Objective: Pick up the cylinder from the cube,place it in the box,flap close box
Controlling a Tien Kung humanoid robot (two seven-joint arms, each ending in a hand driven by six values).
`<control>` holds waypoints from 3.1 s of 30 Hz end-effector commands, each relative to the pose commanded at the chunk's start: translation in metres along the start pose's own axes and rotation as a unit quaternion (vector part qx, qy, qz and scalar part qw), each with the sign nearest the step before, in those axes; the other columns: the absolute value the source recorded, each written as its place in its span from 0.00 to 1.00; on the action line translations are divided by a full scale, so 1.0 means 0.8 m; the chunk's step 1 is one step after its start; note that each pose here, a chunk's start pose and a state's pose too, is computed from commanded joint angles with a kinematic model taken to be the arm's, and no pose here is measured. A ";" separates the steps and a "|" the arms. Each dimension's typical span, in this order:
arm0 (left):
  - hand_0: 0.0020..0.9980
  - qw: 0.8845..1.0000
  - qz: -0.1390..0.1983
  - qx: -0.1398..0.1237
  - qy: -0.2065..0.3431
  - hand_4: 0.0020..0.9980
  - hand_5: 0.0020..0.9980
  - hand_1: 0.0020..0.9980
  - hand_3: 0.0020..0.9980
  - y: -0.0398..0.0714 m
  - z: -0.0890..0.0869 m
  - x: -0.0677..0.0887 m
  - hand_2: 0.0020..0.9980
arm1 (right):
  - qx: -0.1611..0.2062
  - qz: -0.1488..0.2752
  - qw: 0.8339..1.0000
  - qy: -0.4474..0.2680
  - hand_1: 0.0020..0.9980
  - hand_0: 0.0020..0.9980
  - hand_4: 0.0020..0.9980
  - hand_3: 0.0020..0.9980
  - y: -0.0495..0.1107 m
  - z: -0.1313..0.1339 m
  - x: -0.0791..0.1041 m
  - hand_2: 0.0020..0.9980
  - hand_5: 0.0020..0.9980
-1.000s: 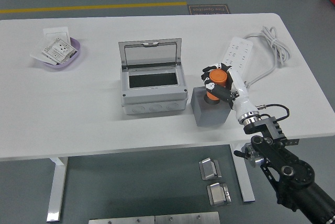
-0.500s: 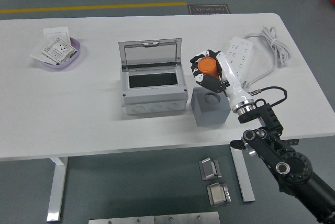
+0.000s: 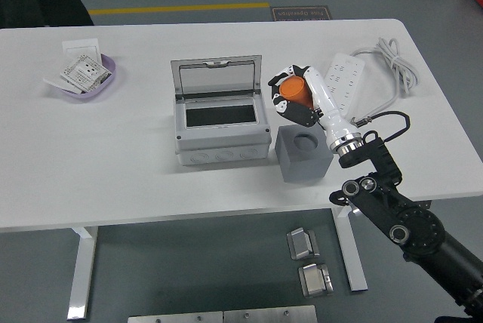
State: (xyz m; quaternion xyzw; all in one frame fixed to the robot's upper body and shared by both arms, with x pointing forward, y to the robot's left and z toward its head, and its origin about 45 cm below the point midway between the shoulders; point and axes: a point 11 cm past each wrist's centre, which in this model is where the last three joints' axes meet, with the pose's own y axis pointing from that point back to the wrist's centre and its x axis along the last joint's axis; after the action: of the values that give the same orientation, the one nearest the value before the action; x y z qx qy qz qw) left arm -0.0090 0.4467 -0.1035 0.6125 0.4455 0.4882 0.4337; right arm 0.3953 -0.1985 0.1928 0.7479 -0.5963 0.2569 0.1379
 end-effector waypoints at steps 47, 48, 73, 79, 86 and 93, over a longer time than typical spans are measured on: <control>0.73 0.999 0.021 0.035 -0.004 0.88 0.53 0.76 0.85 0.002 -0.024 0.026 0.74 | 0.024 -0.143 0.941 0.305 0.13 0.00 0.00 0.26 -0.093 -0.039 -0.088 0.37 0.00; 0.73 0.999 0.021 0.035 -0.005 0.88 0.53 0.76 0.85 0.003 -0.024 0.027 0.74 | 0.023 -0.144 0.940 0.307 0.13 0.00 0.00 0.26 -0.095 -0.039 -0.086 0.37 0.00; 0.73 0.999 0.025 0.038 -0.012 0.88 0.53 0.77 0.86 0.004 -0.023 0.032 0.74 | 0.027 -0.157 0.963 0.217 0.13 0.00 0.00 0.27 -0.091 -0.046 -0.097 0.37 0.00; 0.73 0.999 0.026 0.037 -0.013 0.88 0.54 0.77 0.86 0.004 -0.022 0.033 0.74 | 0.027 -0.147 0.973 0.173 0.13 0.00 0.00 0.27 -0.092 -0.048 -0.095 0.37 0.00; 0.73 0.999 0.026 0.036 -0.016 0.88 0.54 0.77 0.86 0.005 -0.020 0.034 0.74 | 0.024 -0.142 0.976 0.162 0.13 0.00 0.00 0.27 -0.092 -0.045 -0.092 0.37 0.00; 0.73 0.999 0.026 0.033 -0.019 0.88 0.54 0.77 0.86 0.005 -0.017 0.033 0.74 | 0.018 -0.140 0.977 0.163 0.14 0.00 0.00 0.27 -0.092 -0.039 -0.090 0.37 0.00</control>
State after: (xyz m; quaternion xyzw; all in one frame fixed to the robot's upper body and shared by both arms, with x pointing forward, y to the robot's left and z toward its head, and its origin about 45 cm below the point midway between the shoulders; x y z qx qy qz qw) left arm -0.0185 0.4726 -0.0923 0.6470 0.4372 0.4724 0.4088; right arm 0.4480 -0.1048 0.1861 0.7745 -0.4508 0.3637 0.2544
